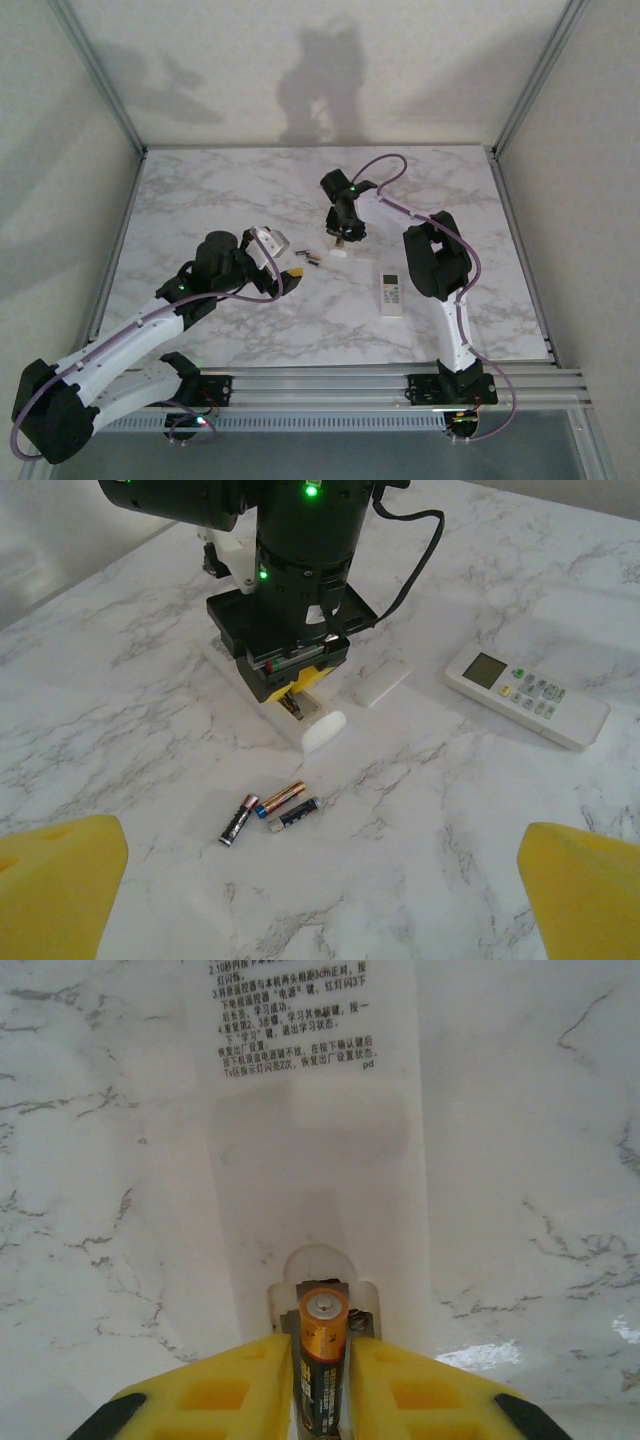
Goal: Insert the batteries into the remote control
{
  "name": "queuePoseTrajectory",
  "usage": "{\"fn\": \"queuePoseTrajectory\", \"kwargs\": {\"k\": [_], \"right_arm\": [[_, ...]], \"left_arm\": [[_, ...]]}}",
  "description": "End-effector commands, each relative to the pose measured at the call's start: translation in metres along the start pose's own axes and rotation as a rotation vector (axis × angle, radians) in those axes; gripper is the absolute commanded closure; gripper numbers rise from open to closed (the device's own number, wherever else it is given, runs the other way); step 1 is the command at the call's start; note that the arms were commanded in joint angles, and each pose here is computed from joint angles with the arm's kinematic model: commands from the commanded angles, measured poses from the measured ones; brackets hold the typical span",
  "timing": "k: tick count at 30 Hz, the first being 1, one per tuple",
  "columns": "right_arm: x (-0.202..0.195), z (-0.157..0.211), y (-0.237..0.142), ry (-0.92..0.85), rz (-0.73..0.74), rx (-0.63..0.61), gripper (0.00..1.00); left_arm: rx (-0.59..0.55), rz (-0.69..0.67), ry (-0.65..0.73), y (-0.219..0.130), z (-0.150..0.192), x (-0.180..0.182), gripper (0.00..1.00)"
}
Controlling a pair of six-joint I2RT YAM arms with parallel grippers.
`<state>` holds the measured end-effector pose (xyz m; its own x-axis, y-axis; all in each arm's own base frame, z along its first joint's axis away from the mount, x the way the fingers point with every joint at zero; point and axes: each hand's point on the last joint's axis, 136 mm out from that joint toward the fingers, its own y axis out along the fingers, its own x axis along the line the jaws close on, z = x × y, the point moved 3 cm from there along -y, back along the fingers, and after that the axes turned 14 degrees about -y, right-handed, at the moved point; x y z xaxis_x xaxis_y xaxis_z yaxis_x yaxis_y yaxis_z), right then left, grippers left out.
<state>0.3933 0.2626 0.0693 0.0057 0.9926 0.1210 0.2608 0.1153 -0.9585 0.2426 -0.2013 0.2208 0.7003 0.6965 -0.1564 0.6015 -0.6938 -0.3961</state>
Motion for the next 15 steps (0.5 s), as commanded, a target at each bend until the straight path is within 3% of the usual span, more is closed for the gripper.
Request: {"fn": "queuePoseTrajectory", "kwargs": {"k": [1,7,15], "right_arm": [[0.000,-0.006,-0.034,-0.014,-0.003,-0.024,0.76],[-0.011,-0.020,-0.039,-0.006,0.005,-0.046,0.75],[-0.009,-0.026,-0.028,-0.014,-0.025,-0.026,0.81]], "left_arm": [[-0.011,0.008,0.001,-0.003,-0.010,-0.002,0.01],[-0.012,0.007,0.002,-0.003,-0.011,-0.002,0.01],[-0.009,0.003,0.001,-0.003,-0.010,-0.001,0.00]]}}
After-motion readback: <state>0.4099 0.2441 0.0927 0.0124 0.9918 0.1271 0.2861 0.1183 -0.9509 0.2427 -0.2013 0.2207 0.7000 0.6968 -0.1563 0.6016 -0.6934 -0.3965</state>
